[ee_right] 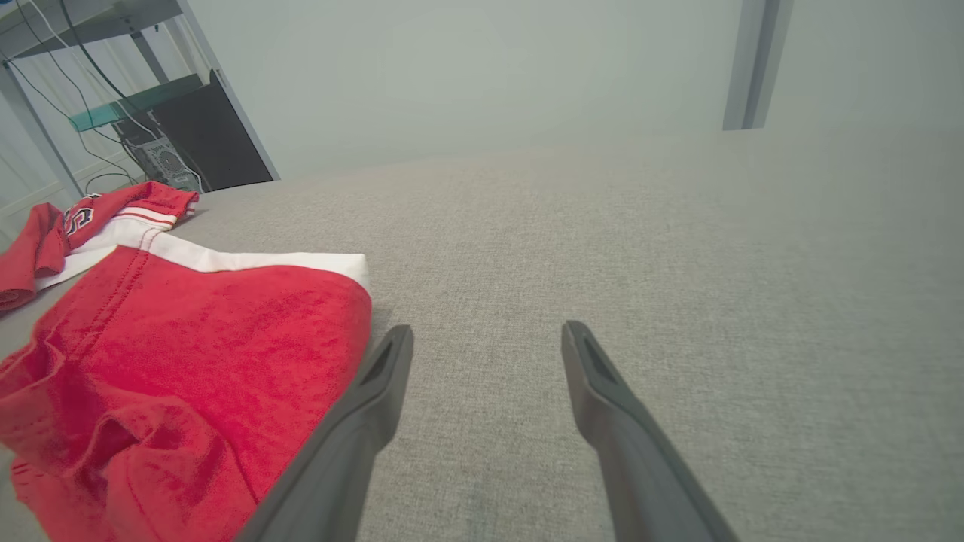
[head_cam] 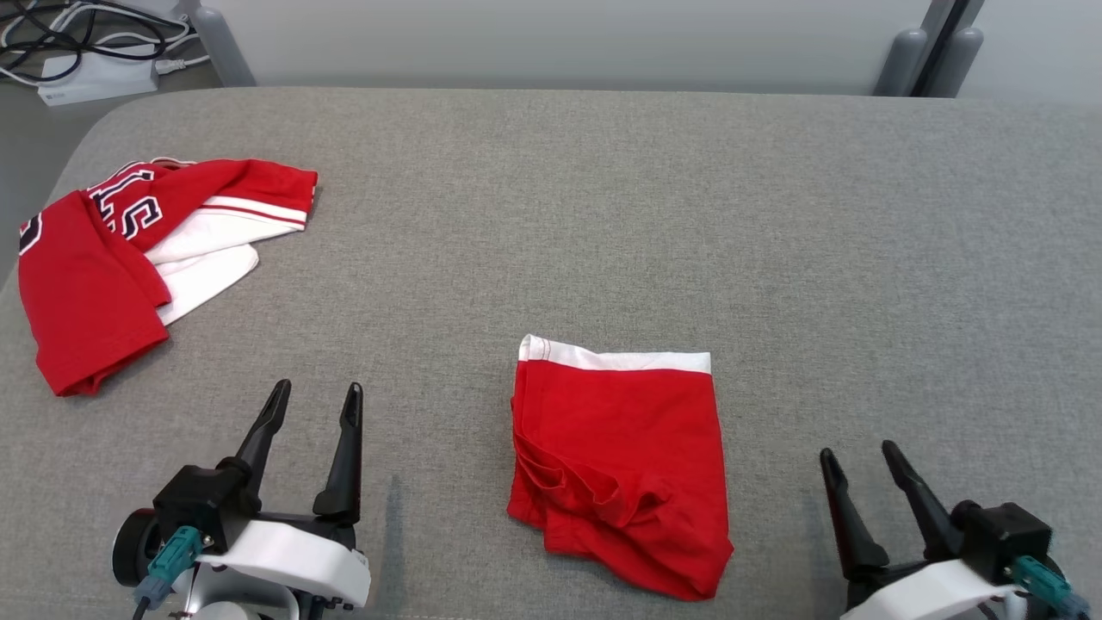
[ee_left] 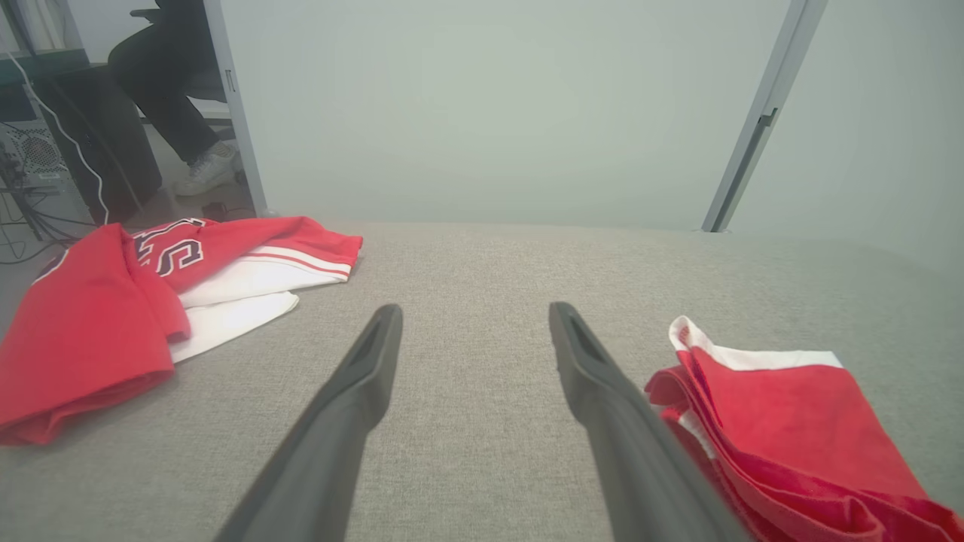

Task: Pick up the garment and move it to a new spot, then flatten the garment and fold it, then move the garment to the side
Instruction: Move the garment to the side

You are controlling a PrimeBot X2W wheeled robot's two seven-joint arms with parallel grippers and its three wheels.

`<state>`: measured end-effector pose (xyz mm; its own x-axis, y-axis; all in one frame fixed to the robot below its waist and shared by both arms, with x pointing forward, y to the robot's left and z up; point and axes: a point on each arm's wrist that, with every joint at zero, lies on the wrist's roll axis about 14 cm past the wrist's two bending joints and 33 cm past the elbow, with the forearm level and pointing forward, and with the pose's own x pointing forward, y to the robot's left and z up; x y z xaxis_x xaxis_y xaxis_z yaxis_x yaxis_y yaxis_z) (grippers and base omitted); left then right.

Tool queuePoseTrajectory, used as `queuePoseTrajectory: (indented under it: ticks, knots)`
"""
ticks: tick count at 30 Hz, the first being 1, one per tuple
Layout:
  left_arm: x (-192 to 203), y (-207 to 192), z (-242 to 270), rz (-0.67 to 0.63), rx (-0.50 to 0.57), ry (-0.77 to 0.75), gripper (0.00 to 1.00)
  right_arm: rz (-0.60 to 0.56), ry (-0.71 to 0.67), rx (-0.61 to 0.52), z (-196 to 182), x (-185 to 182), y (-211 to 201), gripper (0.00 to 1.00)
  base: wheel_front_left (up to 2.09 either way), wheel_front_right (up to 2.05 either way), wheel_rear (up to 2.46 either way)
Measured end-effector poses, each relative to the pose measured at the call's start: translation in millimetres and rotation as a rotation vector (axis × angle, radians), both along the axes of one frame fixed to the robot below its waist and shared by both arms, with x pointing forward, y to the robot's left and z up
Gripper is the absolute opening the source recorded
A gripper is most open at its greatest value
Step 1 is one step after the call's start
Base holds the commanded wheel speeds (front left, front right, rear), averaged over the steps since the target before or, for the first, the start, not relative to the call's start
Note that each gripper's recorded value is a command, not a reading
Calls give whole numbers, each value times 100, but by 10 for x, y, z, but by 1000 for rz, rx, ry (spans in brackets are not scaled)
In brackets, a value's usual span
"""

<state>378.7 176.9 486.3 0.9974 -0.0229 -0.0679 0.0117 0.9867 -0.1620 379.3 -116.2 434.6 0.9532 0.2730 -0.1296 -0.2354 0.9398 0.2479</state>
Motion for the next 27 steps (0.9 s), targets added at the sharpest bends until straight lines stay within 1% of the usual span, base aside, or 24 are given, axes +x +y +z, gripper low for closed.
queuePoseTrajectory:
  ticks: [3,4,9,12,19,20,21,22,27]
  knots:
    - [-24,25,-16,9,1,6,100,59,34,12,-95,30,196,100,0,0,0]
    - [-24,25,-16,9,1,6,100,59,34,12,-95,30,196,100,0,0,0]
    - [-82,96,-39,35,0,15,100,169,72,19,-204,96,554,100,0,0,0]
    - [-117,138,-53,54,-3,21,100,214,95,24,-267,113,704,100,0,0,0]
    - [-176,220,-100,85,-2,35,100,300,208,43,-541,-54,984,100,0,0,0]
    - [-174,217,-104,84,-2,36,100,300,209,52,-532,-41,997,42,0,0,0]
    - [-171,214,-106,83,-2,35,100,304,210,54,-529,-31,1007,14,0,0,0]
    - [-167,210,-111,82,-2,36,100,307,209,58,-521,-21,1019,0,0,0,0]
    - [-138,181,-145,73,-3,45,100,306,214,71,-518,23,1020,0,0,0,0]
